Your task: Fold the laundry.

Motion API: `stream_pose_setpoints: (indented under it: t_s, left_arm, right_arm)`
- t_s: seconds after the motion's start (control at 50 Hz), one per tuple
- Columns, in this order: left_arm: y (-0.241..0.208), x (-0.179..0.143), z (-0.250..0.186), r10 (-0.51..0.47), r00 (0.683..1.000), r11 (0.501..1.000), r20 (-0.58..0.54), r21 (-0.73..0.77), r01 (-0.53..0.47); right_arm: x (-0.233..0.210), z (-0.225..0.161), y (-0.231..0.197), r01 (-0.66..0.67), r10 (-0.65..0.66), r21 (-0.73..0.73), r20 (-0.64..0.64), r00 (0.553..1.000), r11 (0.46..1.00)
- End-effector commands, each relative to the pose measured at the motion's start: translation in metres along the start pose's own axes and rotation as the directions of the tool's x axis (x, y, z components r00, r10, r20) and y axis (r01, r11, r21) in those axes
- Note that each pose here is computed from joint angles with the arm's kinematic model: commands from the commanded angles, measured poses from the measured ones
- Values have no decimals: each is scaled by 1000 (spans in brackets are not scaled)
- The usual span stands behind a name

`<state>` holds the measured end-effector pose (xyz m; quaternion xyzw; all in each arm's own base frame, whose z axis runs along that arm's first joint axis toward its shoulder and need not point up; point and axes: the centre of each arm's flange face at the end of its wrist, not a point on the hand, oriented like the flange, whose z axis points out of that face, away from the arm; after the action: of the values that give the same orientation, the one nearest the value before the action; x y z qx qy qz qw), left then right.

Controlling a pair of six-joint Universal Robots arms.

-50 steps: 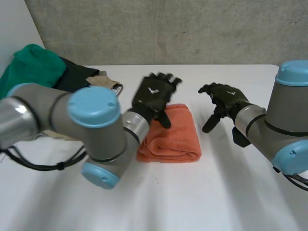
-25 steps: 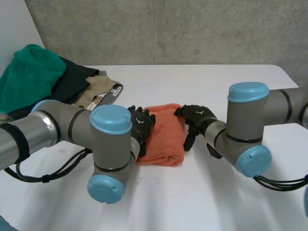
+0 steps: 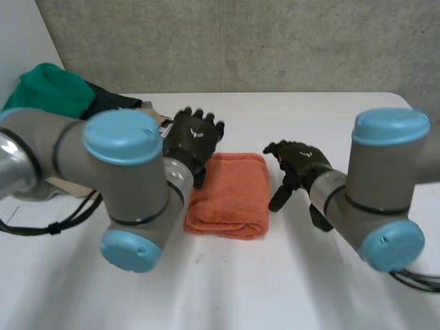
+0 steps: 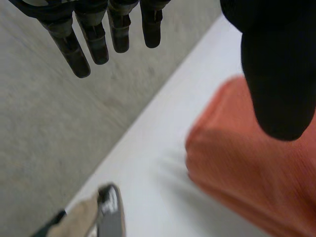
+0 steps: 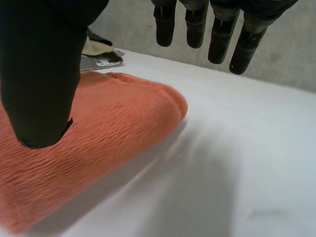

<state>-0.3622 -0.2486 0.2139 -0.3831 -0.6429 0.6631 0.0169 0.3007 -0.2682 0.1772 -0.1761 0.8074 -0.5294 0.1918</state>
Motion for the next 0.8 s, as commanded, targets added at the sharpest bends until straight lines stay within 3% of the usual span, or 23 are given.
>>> stream_pose_setpoints:
  t_s: [0.02, 0.16, 0.44, 0.68, 0.8]
  left_arm:
    - [-12, -20, -5, -85, 993, 994, -78, 67, 91]
    - [-1, -26, -7, -156, 982, 986, -102, 38, 161]
    - [8, -27, -9, -169, 980, 985, -101, 9, 171]
    - [7, -26, -10, -170, 980, 985, -104, 8, 172]
    - [8, -27, -9, -171, 980, 985, -99, 8, 172]
  right_arm:
    - [1, -13, 35, -167, 166, -68, -23, 986, 984]
    - [-20, -4, 63, -152, 155, -89, 32, 987, 984]
    - [-25, 28, 77, -189, 192, -62, 50, 980, 980]
    - [-31, 57, 40, -253, 241, 101, 115, 964, 962]
    - [-10, 79, 24, -251, 241, 157, 81, 967, 955]
